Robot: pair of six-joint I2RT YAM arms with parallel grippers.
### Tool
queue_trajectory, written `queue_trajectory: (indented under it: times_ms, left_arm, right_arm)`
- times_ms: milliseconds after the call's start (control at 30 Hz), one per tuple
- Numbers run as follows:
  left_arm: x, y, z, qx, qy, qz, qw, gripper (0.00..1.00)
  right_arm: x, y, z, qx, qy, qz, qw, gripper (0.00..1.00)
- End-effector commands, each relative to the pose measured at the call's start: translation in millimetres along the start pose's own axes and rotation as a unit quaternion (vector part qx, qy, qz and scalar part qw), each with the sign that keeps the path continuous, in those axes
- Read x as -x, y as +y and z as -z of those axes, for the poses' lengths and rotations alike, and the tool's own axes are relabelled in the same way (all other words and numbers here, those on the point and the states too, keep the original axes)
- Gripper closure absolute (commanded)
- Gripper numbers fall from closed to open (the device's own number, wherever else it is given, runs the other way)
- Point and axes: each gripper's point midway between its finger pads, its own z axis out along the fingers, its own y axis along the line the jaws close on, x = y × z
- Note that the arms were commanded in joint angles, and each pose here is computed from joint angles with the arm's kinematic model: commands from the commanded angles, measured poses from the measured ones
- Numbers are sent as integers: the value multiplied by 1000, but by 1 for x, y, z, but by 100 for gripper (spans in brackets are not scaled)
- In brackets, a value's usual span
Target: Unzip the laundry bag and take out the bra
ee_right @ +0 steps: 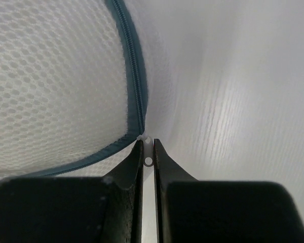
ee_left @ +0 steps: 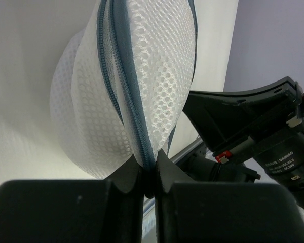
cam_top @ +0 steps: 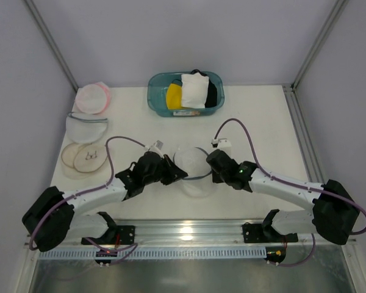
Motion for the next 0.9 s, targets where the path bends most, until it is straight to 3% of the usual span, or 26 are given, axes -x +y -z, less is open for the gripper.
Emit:
queue_trajectory:
  times_ms: [0,200,300,433,467,533,667,867]
  left_arm:
    - [4,-2,0,-1,22,-47,999,100]
    - [18,-8,-20,-5,45,-76,996,100]
    - [36,-14,-34,-20,24,-95,995,93]
    - [49,-15,-56,-34,19,-86,996,31]
    - [50,-13,-63,-34,20,-80,996,24]
    - [50,-10,-68,-29,22,-63,997,14]
    - [50,-1,-62,-27,-2,-26,999,8]
    - [49,3,-9,-17,-73,-3,997,3]
  right_arm:
    - [20,-67,1,-153,-40,15,987,96]
    - [38,-64,3,-139,-57,6,989,96]
    - [39,-58,8,-112,-62,0,992,96]
    - [29,-51,10,-79,-53,-9,995,96]
    - [26,-50,10,-75,-50,-9,996,96]
    - [20,-48,9,-64,-42,-12,997,96]
    - [14,-41,8,-43,-34,-13,998,96]
    - [11,-11,16,50,-42,-13,998,96]
